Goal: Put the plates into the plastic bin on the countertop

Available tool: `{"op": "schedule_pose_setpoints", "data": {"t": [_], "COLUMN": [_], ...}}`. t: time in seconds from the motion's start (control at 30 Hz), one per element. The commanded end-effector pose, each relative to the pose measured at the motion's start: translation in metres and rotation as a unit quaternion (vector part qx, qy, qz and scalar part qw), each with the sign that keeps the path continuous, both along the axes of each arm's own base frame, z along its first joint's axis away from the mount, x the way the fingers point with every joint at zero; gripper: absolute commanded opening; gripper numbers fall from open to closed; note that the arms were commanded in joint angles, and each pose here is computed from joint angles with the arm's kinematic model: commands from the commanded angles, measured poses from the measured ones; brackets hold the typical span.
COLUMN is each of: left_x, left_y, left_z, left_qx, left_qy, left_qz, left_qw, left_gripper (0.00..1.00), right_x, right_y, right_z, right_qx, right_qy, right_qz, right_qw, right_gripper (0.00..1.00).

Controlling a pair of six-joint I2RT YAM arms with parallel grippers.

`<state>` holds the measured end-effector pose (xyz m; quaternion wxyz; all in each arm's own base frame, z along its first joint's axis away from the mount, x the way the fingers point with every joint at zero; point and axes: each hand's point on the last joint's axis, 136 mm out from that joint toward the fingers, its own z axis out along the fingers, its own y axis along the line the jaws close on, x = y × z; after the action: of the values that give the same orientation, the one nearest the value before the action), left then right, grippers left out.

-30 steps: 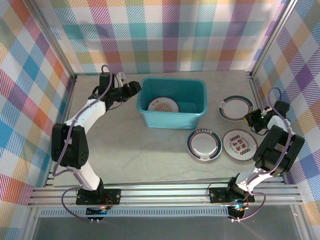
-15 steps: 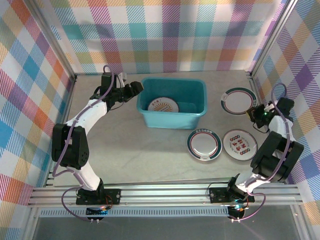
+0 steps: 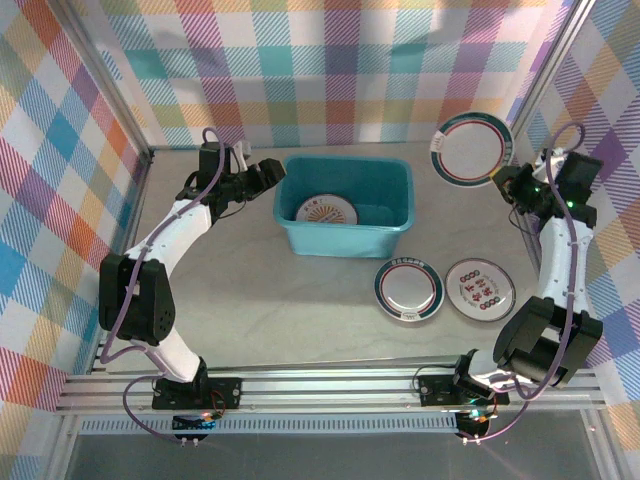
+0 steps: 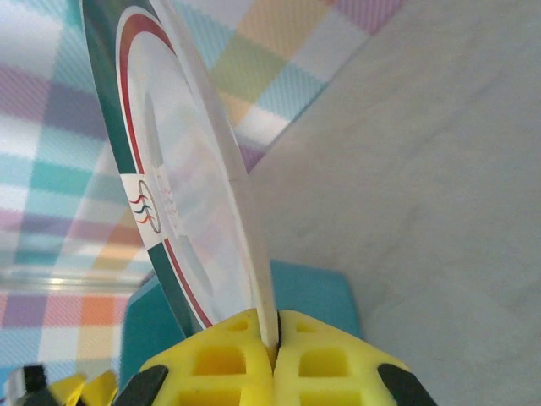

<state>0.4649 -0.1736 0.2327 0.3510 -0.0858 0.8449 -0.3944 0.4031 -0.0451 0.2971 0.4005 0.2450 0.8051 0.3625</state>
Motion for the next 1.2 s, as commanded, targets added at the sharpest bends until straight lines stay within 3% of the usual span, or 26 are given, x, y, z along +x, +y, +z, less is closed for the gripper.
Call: {"op": "schedule_pose_setpoints", "data": {"t": [0.0, 0.2, 0.43, 0.73, 1.17], "left_x": [-0.006, -0.014, -0.023, -0.023, -0.01], "left_y": [-0.003, 0.001, 0.008, 0.012, 0.014], "left_z": [0.019, 0.025, 0.027, 0.024, 0.013], "left_qx": [-0.002, 0.009, 0.032, 0.048, 0.047], "left_qy": [-0.021, -0.029, -0.034, -0.034, -0.02], "left_qz": [-0.008, -0.006, 0.002, 0.002, 0.002], "left_qw": [1.0, 1.0, 0.999, 0.998, 0.999], "left_gripper": [0.7, 0.7, 0.7, 0.7, 0.7], "right_x": [-0.001, 0.006, 0.01, 0.02, 0.032], "right_y": [0.05, 0.138, 0.215, 0.264, 0.289], "right_z": [0.035, 0.049, 0.015, -0.037, -0.101], "right_qx": [-0.002, 0.004, 0.012, 0.014, 0.017], "right_qy": [-0.036, -0.043, -0.004, 0.055, 0.127], "right_qz": [0.083, 0.197, 0.284, 0.341, 0.357], "right_qw": [0.996, 0.98, 0.959, 0.938, 0.925], "right_gripper": [0.0, 0.0, 0.0, 0.0, 0.0]}}
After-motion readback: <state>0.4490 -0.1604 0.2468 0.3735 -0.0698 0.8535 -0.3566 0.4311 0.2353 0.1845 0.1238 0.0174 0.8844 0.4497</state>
